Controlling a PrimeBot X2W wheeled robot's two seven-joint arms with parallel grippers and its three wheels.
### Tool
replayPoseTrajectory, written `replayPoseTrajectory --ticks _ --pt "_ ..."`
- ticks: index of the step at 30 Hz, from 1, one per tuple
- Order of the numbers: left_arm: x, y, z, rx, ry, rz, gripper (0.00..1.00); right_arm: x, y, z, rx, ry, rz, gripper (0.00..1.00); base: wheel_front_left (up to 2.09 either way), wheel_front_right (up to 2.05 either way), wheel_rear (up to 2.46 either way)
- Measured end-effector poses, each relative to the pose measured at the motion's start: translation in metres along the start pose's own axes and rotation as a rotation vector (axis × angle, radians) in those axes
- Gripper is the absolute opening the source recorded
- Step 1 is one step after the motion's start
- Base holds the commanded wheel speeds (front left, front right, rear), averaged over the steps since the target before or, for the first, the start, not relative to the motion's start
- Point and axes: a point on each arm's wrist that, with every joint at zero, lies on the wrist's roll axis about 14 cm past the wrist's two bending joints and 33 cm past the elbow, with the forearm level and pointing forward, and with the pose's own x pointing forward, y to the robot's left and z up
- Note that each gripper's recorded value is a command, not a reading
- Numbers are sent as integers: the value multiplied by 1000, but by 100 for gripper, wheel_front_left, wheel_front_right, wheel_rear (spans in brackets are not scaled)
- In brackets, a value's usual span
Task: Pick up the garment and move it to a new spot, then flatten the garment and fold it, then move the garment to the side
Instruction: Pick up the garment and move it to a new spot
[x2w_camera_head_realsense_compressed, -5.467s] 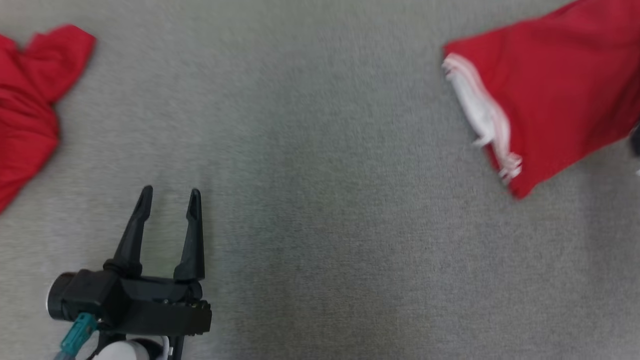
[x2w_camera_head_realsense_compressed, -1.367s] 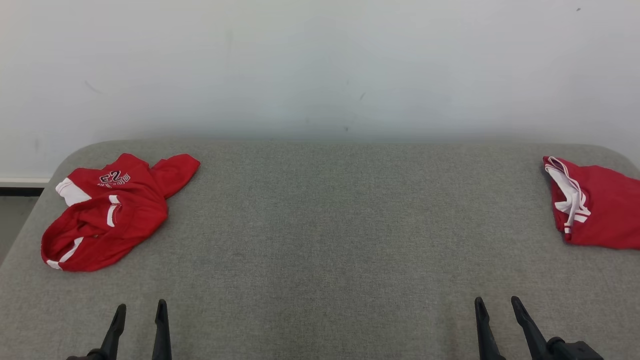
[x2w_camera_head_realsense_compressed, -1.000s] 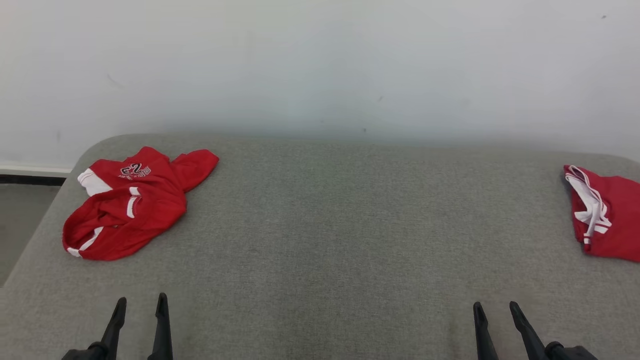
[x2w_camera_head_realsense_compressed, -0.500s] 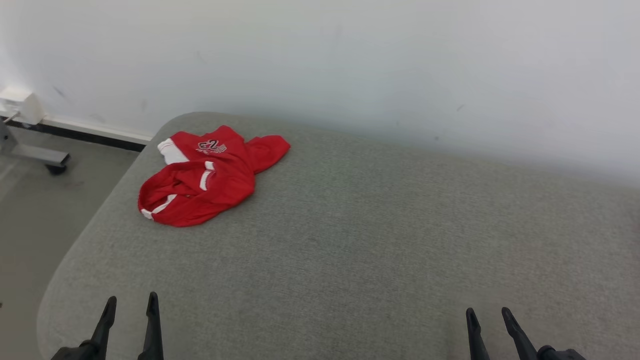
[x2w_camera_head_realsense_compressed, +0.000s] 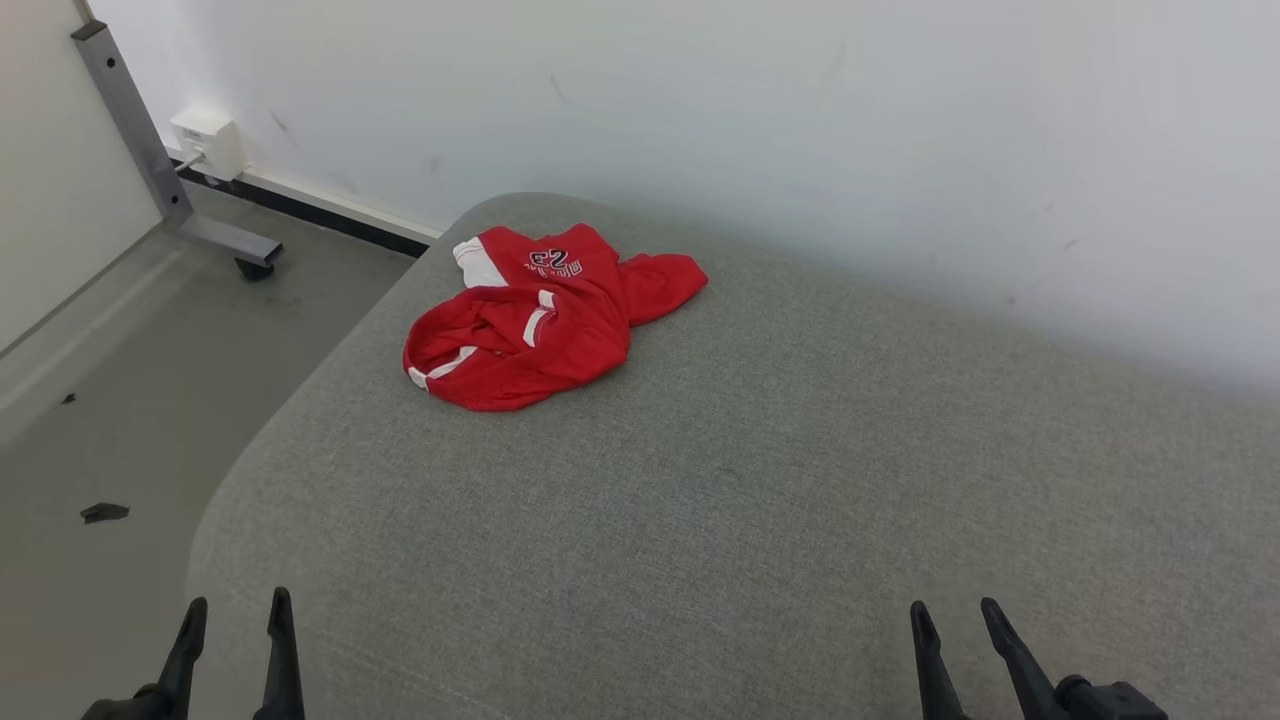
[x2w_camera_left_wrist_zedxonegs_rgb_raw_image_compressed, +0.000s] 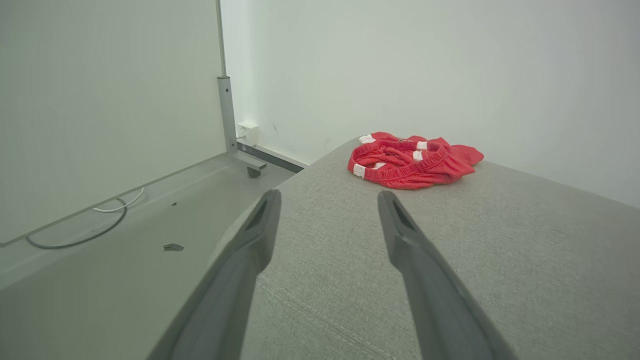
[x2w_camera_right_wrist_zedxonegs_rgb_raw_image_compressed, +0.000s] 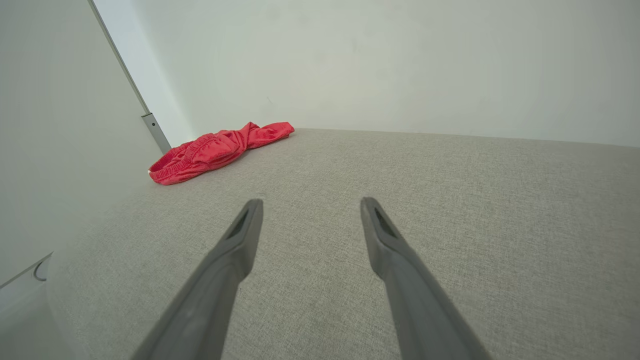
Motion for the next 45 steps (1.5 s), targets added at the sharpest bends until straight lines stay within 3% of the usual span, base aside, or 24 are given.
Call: replayPoseTrajectory --ticks 9,13,24,32,38,45 --pt "1 7 -3 0 14 33 100 5 -1 -5 7 12 2 100 0 0 0" --pt "17 -6 4 -3 -7 -1 100 7 -12 1 -4 -8 -21 100 0 0 0" --pt "129 -61 87 23 -229 -162 100 12 -78 26 -65 -84 -156 100 0 0 0" --pt "217 -108 129 56 -312 -249 100 -6 -150 36 -98 -118 -340 100 0 0 0" --pt "270 -146 89 38 -178 -295 100 -28 -186 19 -100 -78 -450 100 0 0 0" --pt "300 -174 -7 47 106 -316 100 -45 -213 3 -114 -22 -529 100 0 0 0"
